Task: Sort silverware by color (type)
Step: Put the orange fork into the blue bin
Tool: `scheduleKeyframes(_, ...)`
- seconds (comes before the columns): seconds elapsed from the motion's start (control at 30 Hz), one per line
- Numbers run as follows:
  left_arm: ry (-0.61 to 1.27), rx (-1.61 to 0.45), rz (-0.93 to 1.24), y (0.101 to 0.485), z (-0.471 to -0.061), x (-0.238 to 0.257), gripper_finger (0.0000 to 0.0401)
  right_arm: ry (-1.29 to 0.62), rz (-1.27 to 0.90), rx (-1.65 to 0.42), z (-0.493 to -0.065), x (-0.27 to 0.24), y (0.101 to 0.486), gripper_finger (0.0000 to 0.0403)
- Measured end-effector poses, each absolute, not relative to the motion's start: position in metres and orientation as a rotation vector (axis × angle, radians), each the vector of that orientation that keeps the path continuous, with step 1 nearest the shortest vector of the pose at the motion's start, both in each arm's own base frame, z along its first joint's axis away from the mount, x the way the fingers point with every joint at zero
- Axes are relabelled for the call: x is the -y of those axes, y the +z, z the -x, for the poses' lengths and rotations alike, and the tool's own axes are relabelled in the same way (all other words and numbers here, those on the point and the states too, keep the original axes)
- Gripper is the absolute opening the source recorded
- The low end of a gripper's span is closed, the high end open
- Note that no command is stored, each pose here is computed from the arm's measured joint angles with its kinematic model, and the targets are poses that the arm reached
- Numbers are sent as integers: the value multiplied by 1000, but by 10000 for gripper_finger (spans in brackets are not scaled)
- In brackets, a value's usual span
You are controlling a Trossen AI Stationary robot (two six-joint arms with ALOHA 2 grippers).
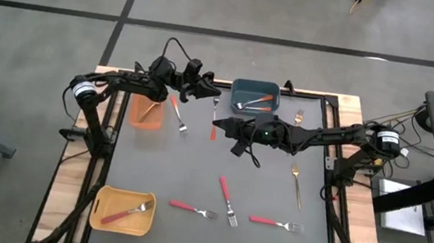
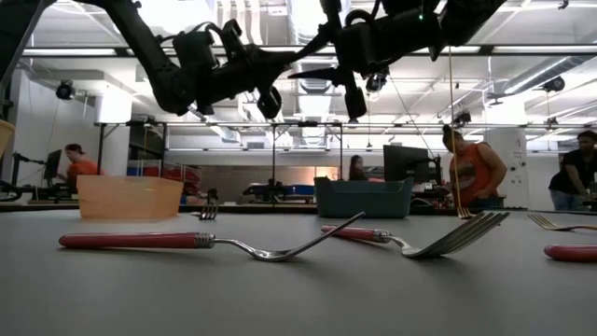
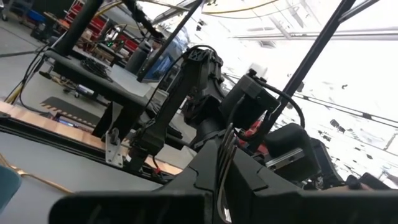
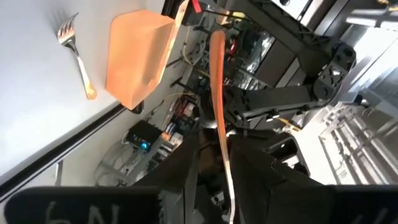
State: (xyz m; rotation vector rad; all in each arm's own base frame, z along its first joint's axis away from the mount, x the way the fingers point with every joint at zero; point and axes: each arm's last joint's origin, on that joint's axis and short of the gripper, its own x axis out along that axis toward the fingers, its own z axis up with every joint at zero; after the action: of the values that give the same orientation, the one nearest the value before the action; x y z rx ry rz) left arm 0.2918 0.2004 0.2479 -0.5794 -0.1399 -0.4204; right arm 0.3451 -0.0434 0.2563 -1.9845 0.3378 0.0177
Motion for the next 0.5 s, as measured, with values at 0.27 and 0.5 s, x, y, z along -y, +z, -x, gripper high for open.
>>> scheduleKeyframes(0.27, -377, 172, 575, 250, -280, -215, 0, -15, 1947, -362, -345, 45, 257, 80)
scheduleKeyframes(0.5, -320, 197, 573, 252, -265, -231, 1, -126, 1939, -523, -343, 49, 257, 79)
